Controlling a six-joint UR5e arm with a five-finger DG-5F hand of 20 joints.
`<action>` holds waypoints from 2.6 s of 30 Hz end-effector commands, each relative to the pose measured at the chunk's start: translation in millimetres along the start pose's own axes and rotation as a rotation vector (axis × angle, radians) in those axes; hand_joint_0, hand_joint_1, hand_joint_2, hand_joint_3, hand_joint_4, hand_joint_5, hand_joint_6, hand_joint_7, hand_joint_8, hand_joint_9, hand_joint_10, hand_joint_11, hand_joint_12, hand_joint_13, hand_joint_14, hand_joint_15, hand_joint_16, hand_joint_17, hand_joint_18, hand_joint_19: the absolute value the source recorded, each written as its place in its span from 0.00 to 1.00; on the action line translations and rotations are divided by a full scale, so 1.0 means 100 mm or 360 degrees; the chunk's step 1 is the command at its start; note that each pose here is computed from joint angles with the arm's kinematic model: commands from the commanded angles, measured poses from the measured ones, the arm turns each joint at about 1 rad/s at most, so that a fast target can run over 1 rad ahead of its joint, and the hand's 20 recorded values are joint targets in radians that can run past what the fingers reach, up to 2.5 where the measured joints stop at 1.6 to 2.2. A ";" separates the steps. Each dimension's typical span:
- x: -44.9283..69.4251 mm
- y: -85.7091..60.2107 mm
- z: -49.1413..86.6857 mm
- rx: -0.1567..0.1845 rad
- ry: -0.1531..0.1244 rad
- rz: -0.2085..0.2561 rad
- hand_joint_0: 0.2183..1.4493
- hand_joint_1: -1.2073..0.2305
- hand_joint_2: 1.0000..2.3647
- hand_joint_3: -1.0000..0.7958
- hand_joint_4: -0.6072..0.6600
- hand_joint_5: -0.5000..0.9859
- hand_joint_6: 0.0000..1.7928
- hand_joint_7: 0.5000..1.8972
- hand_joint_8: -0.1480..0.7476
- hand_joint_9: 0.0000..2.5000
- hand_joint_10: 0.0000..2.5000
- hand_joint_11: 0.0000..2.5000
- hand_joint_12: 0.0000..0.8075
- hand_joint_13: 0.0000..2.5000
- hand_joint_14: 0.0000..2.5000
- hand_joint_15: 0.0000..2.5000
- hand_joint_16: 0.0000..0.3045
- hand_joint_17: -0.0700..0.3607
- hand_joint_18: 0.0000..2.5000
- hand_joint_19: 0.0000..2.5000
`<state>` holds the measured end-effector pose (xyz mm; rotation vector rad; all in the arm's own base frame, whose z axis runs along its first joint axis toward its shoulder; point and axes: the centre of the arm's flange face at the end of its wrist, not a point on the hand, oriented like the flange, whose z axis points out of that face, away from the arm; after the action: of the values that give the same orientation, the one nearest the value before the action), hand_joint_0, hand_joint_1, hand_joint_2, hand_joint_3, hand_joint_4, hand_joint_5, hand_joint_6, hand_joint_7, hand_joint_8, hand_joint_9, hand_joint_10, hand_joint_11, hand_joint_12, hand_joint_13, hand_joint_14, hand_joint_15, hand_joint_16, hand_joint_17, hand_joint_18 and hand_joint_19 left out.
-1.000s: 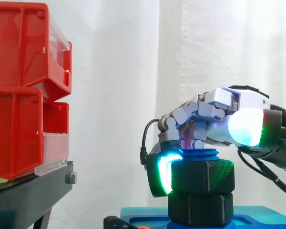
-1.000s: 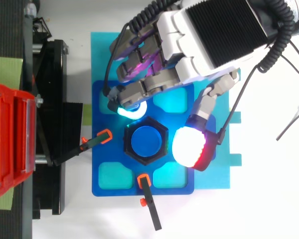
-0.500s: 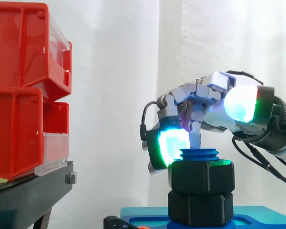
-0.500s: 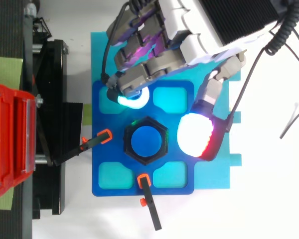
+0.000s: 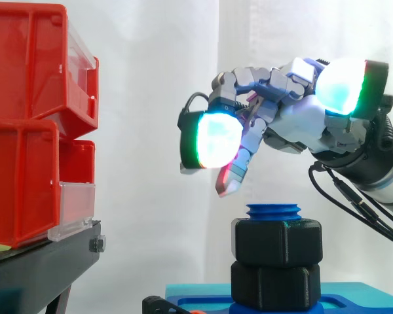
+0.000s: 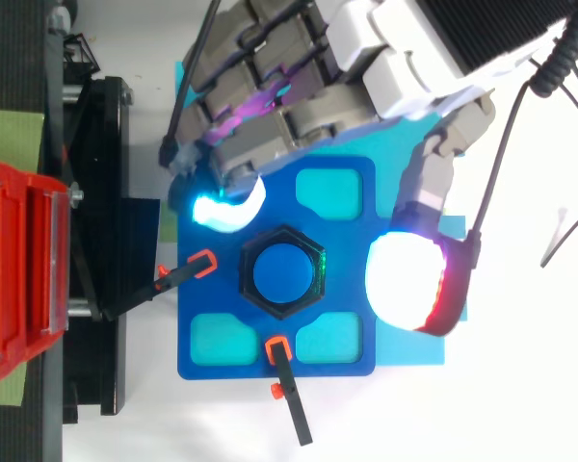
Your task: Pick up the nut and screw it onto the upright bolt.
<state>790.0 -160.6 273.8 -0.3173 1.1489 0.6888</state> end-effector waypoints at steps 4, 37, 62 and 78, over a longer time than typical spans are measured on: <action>0.23 0.10 -0.05 0.0023 -0.0012 0.0033 0.17 0.74 0.00 0.28 0.63 0.28 0.28 0.19 0.43 0.40 0.00 0.00 0.29 0.26 0.00 0.00 0.11 0.33 0.18 0.06; 0.69 0.32 -0.13 0.0144 0.0013 0.0139 0.17 0.78 0.00 0.28 0.66 0.31 0.28 0.38 0.41 0.27 0.00 0.00 0.35 0.16 0.00 0.00 0.11 0.33 0.02 0.00; 0.70 0.34 -0.11 0.0139 0.0014 0.0148 0.18 0.78 0.00 0.28 0.65 0.32 0.28 0.45 0.42 0.28 0.00 0.00 0.34 0.20 0.00 0.00 0.11 0.34 0.07 0.00; 0.77 0.31 -0.10 0.0131 -0.0034 0.0082 0.18 0.77 0.00 0.28 0.66 0.31 0.28 0.43 0.42 0.28 0.00 0.00 0.34 0.21 0.00 0.00 0.11 0.34 0.08 0.00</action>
<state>780.3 -117.0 208.9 -0.2067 1.1616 0.6954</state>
